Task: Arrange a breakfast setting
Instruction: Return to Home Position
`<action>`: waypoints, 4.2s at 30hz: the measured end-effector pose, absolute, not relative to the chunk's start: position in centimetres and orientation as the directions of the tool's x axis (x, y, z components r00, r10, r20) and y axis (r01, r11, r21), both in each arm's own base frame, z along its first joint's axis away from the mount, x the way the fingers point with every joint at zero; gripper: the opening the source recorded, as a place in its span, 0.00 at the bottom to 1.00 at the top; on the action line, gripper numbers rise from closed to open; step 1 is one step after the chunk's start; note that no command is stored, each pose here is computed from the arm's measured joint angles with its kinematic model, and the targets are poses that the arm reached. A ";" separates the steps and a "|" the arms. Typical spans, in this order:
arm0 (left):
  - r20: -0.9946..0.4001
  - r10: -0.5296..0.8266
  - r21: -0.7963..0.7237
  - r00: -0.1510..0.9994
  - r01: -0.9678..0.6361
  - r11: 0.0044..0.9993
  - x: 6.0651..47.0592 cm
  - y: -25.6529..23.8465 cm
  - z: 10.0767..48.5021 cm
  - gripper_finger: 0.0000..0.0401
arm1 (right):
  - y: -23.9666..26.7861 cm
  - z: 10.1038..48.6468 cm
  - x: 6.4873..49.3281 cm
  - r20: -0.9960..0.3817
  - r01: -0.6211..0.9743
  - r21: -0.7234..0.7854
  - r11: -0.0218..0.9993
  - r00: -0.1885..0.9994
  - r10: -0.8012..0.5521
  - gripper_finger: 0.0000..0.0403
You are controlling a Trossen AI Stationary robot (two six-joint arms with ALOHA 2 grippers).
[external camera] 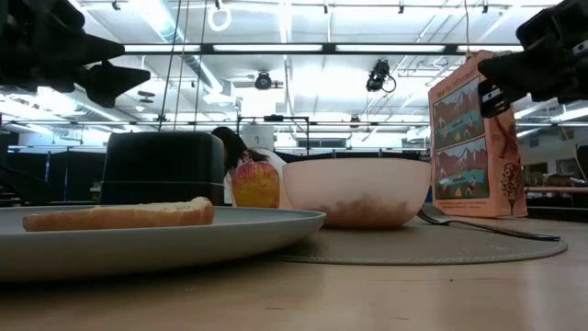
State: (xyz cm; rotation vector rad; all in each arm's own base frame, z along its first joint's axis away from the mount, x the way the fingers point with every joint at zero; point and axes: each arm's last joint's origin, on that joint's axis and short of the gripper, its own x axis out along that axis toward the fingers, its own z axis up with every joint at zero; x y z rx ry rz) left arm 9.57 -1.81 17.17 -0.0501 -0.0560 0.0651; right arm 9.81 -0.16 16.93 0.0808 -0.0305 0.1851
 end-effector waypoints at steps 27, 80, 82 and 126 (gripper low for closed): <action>0.025 0.067 0.005 0.997 -0.067 0.998 9.8 1.0 16.8 0.79 | -0.8 16.5 10.0 -0.006 0.029 0.076 0.997 1.000 -0.028 0.06; 0.065 0.083 -0.076 0.994 -0.078 0.994 9.9 0.3 17.2 0.79 | -0.8 16.5 10.0 -0.006 0.027 0.076 0.997 1.000 -0.027 0.06; 0.065 0.082 -0.076 0.994 -0.077 0.994 9.9 0.3 17.2 0.79 | -0.8 16.5 10.0 -0.006 0.027 0.076 0.997 1.000 -0.027 0.06; 0.066 0.082 -0.077 0.994 -0.077 0.994 9.9 0.3 17.2 0.79 | -0.8 16.5 10.0 -0.005 0.026 0.076 0.997 1.000 -0.026 0.06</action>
